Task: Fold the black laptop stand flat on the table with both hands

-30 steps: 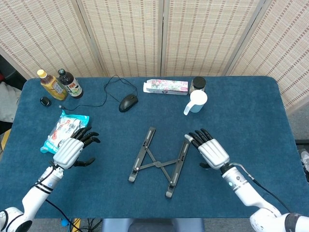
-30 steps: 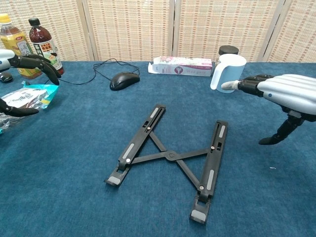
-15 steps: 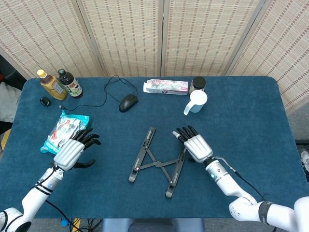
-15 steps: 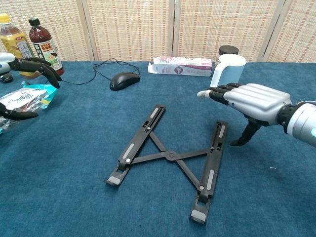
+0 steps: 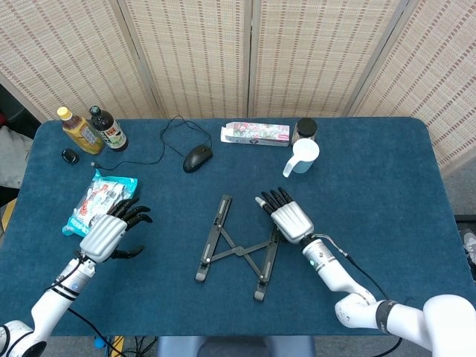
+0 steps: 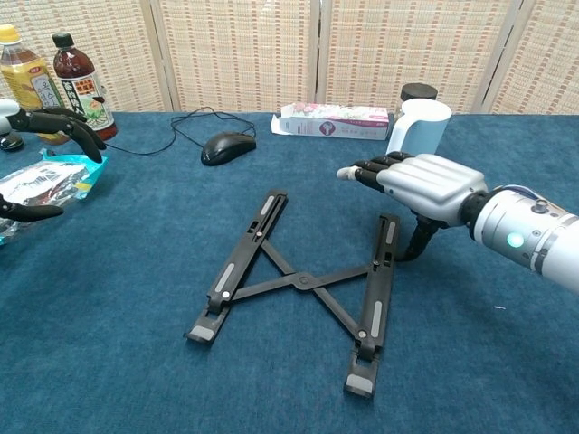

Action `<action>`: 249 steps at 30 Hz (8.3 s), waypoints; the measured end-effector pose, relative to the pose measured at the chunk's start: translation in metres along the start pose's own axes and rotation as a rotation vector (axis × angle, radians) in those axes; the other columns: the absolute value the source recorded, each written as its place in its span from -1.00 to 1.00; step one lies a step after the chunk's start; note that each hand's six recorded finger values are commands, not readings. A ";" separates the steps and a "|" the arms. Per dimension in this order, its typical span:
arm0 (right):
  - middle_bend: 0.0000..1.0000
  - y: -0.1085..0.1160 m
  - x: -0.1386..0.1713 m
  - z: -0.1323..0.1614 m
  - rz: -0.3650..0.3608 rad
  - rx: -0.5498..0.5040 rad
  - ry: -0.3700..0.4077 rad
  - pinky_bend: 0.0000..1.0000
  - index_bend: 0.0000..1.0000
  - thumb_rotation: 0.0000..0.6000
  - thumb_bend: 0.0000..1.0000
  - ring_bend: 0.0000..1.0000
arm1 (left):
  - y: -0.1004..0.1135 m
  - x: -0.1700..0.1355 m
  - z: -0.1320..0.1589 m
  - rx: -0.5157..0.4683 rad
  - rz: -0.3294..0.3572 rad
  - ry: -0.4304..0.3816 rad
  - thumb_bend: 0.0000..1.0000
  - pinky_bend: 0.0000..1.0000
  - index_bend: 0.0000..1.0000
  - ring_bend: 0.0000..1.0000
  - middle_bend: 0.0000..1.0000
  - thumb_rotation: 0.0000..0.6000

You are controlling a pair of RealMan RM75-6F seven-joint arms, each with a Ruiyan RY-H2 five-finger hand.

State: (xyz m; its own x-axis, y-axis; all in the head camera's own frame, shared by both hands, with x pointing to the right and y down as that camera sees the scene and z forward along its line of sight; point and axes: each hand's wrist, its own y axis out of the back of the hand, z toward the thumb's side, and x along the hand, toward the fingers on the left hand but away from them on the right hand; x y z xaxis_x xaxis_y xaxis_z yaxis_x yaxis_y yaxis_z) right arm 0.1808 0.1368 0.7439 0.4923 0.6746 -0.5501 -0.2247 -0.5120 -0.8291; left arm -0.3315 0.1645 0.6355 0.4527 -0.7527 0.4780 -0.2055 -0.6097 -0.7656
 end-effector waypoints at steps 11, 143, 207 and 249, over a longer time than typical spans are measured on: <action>-0.91 0.010 -0.041 0.012 -0.039 -0.020 -0.032 -1.00 -1.00 1.00 -0.94 -1.00 | 0.003 0.001 -0.004 0.007 -0.002 0.016 -0.56 -0.89 -0.44 -0.94 -0.65 1.00; -1.00 0.031 -0.056 0.104 -0.231 -0.025 0.173 -1.00 -1.00 1.00 -1.00 -1.00 | -0.104 0.117 0.063 0.155 -0.201 -0.217 -0.78 -0.98 -1.00 -1.00 -1.00 1.00; -1.00 0.050 -0.053 0.150 0.203 0.386 0.736 -1.00 -1.00 1.00 -1.00 -1.00 | -0.026 0.042 -0.033 0.115 0.013 0.121 -0.78 -0.98 -1.00 -1.00 -1.00 1.00; -0.11 0.049 -0.067 0.158 0.169 0.326 0.749 -1.00 -0.43 1.00 -0.81 -0.86 | -0.027 0.040 -0.035 0.110 0.015 0.118 -0.78 -0.98 -1.00 -1.00 -1.00 1.00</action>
State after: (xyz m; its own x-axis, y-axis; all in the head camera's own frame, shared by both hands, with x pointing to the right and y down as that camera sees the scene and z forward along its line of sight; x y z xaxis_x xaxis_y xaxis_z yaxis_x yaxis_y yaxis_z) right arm 0.0040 0.1508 0.7239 0.8333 0.0111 -0.5528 -0.5213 -0.3172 -0.7922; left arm -0.3380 0.1429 0.6904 0.3435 -0.7895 0.5086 -0.1125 -0.5723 -0.8123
